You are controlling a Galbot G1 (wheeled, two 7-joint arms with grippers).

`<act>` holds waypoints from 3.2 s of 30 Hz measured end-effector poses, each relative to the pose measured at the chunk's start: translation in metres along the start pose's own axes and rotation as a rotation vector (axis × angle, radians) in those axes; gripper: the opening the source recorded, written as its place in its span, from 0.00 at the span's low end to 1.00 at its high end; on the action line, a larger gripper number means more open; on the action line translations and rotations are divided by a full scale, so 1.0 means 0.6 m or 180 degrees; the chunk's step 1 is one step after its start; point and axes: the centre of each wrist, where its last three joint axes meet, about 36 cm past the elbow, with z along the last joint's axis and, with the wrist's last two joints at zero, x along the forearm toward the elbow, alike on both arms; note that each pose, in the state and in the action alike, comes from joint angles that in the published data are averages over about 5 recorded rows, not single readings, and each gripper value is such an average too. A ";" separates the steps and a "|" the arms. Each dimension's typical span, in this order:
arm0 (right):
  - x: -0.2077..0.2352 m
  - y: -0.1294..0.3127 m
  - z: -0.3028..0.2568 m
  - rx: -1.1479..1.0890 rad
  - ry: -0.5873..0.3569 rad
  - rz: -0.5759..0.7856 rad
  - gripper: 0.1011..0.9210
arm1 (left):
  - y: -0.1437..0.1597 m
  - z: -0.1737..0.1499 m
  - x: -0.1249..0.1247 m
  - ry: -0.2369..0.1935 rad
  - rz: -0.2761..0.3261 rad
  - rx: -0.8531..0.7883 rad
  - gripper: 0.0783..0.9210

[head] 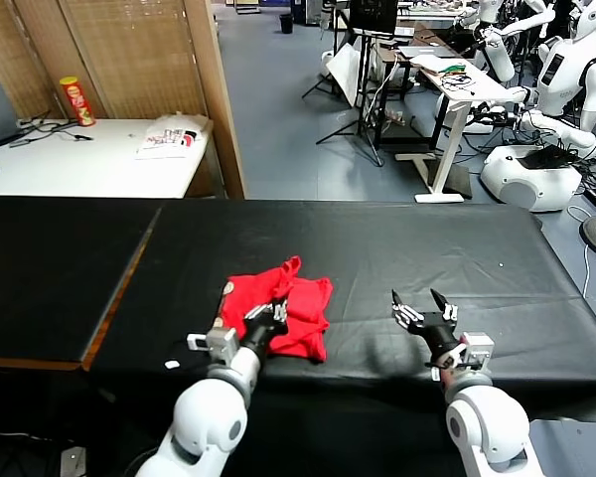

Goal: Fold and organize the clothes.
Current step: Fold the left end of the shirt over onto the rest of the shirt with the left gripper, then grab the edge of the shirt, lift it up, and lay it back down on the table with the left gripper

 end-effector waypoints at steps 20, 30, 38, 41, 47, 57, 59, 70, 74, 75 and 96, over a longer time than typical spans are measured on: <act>-0.026 0.025 0.013 0.0091 0.0084 -0.0327 0.85 | -0.037 0.022 -0.024 0.0081 -0.0040 0.0423 0.44; -0.068 0.102 0.023 0.0173 0.0166 -0.0951 0.85 | -0.013 -0.021 0.001 -0.0320 -0.0086 0.0585 0.85; -0.106 0.184 0.035 0.0533 0.0288 -0.1101 0.85 | 0.091 0.011 0.030 -0.0356 -0.0543 -0.0082 0.85; -0.113 0.195 0.052 0.0818 0.0314 -0.0926 0.85 | 0.114 0.021 0.037 -0.0334 -0.0650 -0.0132 0.85; -0.112 0.208 0.073 0.1027 0.0185 -0.0730 0.85 | 0.147 0.040 0.037 -0.0282 -0.0741 -0.0071 0.85; -0.085 0.195 0.049 0.0342 -0.0042 -0.0847 0.85 | 0.190 0.043 0.026 -0.0239 -0.0691 0.0764 0.85; -0.076 0.182 0.038 0.0250 -0.0080 -0.0839 0.85 | 0.194 0.042 0.025 -0.0237 -0.0639 0.1047 0.85; -0.044 0.137 0.001 0.0139 -0.0243 -0.0720 0.85 | 0.188 0.072 0.024 -0.0146 -0.0428 0.1702 0.85; -0.042 0.136 -0.002 0.0128 -0.0260 -0.0718 0.85 | 0.187 0.075 0.020 -0.0146 -0.0419 0.1749 0.85; -0.042 0.136 -0.002 0.0127 -0.0262 -0.0716 0.85 | 0.187 0.076 0.019 -0.0146 -0.0421 0.1754 0.85; -0.030 0.122 -0.003 0.0135 -0.0275 -0.0592 0.85 | 0.208 0.045 0.017 -0.0259 -0.0583 0.1050 0.09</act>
